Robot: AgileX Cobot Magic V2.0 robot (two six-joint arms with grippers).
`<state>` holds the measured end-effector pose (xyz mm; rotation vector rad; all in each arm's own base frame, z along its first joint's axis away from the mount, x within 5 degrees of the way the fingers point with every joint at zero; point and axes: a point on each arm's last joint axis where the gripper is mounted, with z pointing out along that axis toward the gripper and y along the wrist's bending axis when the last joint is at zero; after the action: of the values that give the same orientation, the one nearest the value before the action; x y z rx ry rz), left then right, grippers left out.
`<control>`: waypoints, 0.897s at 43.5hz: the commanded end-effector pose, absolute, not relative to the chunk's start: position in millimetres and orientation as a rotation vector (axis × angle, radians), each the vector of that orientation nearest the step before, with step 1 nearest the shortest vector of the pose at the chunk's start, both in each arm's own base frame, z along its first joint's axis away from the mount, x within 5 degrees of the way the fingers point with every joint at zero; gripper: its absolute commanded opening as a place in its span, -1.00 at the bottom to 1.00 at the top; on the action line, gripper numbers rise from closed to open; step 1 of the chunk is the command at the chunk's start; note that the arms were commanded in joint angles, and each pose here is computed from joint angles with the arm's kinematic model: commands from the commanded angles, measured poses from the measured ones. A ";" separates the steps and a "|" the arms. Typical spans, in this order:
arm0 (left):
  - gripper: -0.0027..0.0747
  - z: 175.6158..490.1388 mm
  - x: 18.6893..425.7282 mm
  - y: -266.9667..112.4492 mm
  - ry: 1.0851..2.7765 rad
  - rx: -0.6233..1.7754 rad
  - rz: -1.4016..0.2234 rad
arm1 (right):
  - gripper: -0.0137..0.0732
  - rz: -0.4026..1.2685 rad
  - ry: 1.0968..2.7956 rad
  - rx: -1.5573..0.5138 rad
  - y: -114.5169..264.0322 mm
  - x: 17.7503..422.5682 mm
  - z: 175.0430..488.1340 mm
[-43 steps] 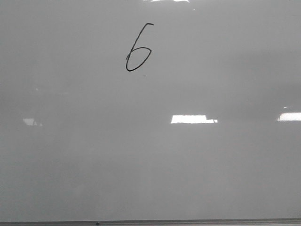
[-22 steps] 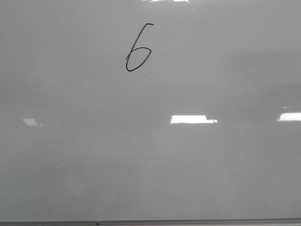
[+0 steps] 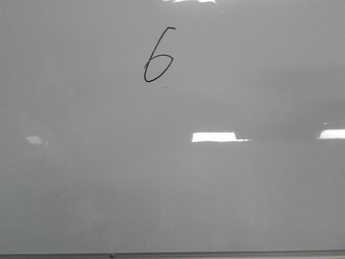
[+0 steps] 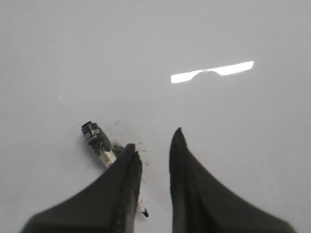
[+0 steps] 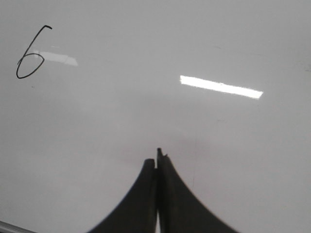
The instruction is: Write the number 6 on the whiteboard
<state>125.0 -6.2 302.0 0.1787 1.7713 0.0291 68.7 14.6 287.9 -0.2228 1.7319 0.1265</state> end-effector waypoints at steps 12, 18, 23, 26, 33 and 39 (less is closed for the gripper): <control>-0.98 306.3 52.4 -15.1 1.510 0.261 -0.003 | -0.84 0.134 1.529 -0.198 11.3 54.6 302.3; -0.98 310.3 38.4 -14.6 1.429 0.253 0.009 | -0.84 0.134 1.530 -0.198 11.3 54.6 302.2; -0.98 310.6 36.4 -14.6 1.420 0.254 0.009 | -0.84 0.134 1.530 -0.198 11.3 54.6 302.2; -0.98 310.5 36.4 -14.7 1.421 0.255 0.009 | -0.84 0.134 1.530 -0.198 11.3 54.6 302.2; -0.98 310.5 36.4 -14.7 1.421 0.255 0.009 | -0.84 0.134 1.530 -0.198 11.3 54.6 302.2; -0.98 310.5 36.4 -14.7 1.421 0.255 0.009 | -0.84 0.134 1.530 -0.198 11.3 54.6 302.2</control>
<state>37.7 -17.1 297.1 0.2950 1.4889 0.0021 55.1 11.5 286.3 -0.2103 1.6321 0.1342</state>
